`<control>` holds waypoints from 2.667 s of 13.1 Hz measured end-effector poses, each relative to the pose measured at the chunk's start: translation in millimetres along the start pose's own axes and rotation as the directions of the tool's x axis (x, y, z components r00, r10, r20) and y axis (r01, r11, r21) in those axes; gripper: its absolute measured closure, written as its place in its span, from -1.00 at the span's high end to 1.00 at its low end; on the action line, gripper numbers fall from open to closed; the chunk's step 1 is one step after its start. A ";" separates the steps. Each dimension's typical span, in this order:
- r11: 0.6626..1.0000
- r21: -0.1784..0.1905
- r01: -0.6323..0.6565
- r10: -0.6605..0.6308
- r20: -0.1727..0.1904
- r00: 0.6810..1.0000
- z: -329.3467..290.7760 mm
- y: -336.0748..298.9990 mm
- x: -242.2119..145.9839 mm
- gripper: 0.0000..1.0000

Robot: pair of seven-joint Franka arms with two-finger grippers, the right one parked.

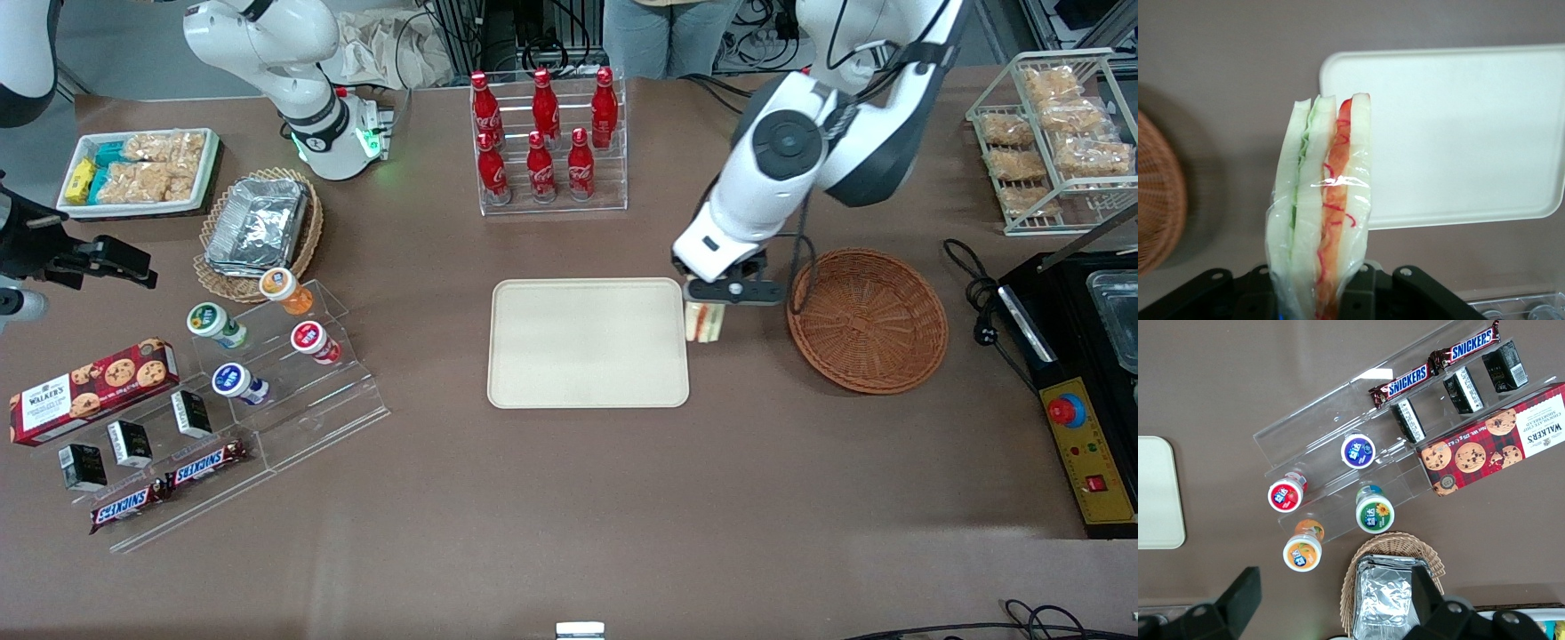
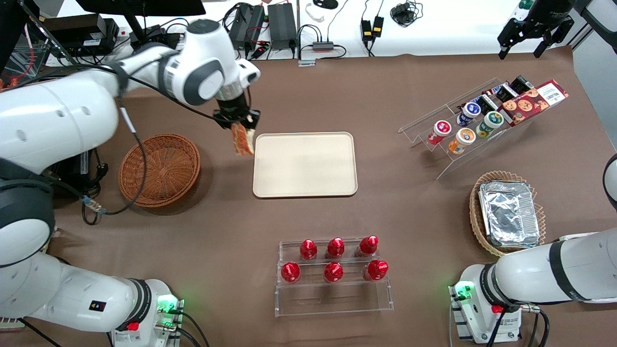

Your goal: Place sandwich from basket to tray

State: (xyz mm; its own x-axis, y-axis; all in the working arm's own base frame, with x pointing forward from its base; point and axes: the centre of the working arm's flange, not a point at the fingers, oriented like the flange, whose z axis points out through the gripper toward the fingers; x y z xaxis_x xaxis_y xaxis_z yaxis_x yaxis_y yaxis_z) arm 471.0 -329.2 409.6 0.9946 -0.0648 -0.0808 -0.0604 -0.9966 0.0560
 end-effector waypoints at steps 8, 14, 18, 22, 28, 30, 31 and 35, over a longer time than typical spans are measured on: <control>0.998 0.058 -0.037 0.033 0.069 0.997 127.3 26.4 11.5 -0.50; 0.996 0.084 0.001 -0.005 0.055 0.998 169.9 24.3 19.2 -0.50; 0.994 0.107 0.015 -0.020 0.043 0.999 190.4 25.9 19.1 -0.36; 0.994 0.108 0.016 -0.020 0.038 0.999 190.1 26.9 20.6 0.50; 0.985 0.167 0.050 -0.060 0.055 0.997 98.6 36.0 63.0 1.00; 0.987 0.155 0.046 -0.048 0.013 0.999 49.7 28.2 77.3 1.00; 0.988 0.146 0.044 -0.043 -0.005 0.999 27.8 15.5 83.4 1.00; 0.995 0.099 0.003 -0.002 -0.011 1.000 -59.0 -79.8 104.8 1.00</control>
State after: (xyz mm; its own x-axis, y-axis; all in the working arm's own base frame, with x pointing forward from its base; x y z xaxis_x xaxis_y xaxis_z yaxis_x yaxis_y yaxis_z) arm 585.0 -253.4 455.4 0.9956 -0.0623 -0.0701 -0.0655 -0.9969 -0.0432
